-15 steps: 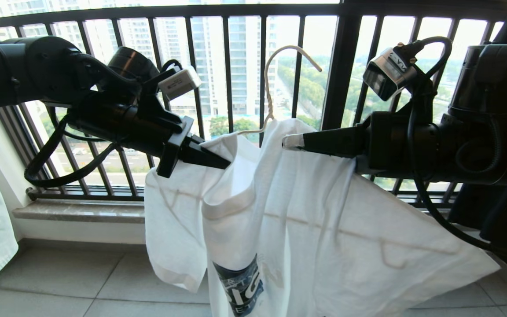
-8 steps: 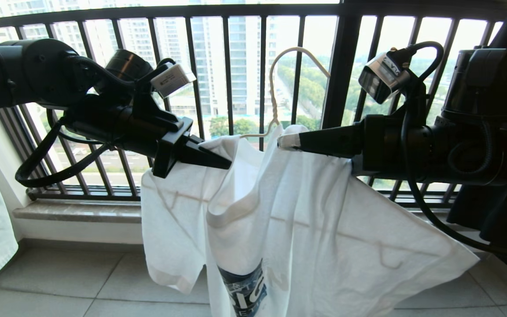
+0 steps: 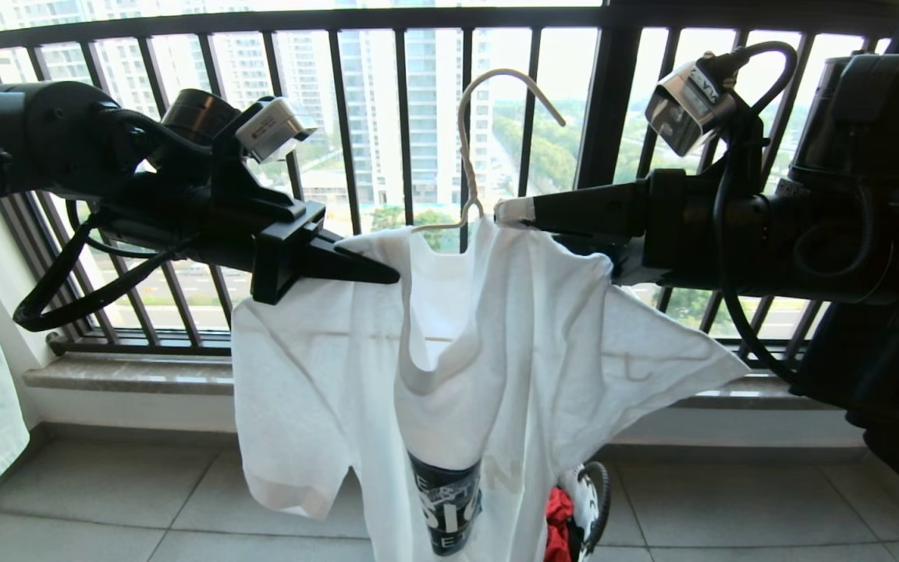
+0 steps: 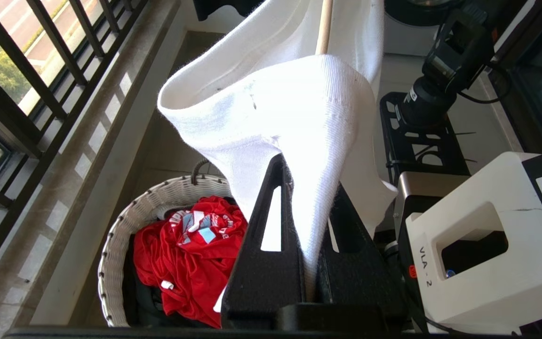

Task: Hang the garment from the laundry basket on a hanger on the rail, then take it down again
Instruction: Hang the clothes rack on the clothesline

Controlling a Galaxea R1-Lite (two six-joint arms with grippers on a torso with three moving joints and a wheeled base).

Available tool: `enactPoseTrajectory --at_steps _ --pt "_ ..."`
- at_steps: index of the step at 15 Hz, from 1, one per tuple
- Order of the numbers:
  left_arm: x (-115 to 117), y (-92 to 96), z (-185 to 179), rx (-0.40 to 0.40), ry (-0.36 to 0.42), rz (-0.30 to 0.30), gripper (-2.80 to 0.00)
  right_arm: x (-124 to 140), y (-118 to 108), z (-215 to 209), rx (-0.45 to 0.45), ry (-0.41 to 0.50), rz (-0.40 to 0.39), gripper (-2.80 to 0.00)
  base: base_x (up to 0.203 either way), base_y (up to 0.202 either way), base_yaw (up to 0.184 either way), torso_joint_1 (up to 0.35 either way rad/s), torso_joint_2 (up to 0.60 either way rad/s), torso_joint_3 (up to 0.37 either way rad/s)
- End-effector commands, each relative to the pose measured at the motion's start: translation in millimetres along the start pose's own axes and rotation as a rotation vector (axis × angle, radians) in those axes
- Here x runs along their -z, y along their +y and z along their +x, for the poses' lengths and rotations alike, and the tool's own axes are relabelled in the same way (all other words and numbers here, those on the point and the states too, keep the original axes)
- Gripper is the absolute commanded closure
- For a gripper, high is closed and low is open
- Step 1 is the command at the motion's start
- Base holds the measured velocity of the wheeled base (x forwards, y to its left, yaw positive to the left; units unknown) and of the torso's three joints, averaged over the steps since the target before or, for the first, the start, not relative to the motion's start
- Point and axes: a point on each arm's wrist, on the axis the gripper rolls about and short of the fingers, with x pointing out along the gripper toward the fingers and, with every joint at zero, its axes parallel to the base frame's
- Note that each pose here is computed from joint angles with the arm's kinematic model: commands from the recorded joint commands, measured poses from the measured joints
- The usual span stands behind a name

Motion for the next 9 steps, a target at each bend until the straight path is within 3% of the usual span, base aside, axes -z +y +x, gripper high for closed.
enactPoseTrajectory --at_steps 1,4,9 --pt "7.8 1.0 -4.5 0.000 -0.008 -0.026 0.00 -3.4 -3.3 2.9 0.001 -0.005 -0.002 -2.80 0.000 0.000 0.000 0.000 0.00 0.000" --pt "11.7 2.0 -7.8 -0.006 -0.010 -0.039 0.00 -3.7 -8.6 2.2 0.015 -0.007 0.004 -2.80 0.000 0.000 0.000 0.000 0.00 0.000" --pt "16.2 5.3 -18.9 0.028 -0.077 -0.061 0.00 -11.9 -22.8 -1.8 0.054 -0.033 0.002 -2.80 0.000 0.000 0.000 0.000 0.00 0.000"
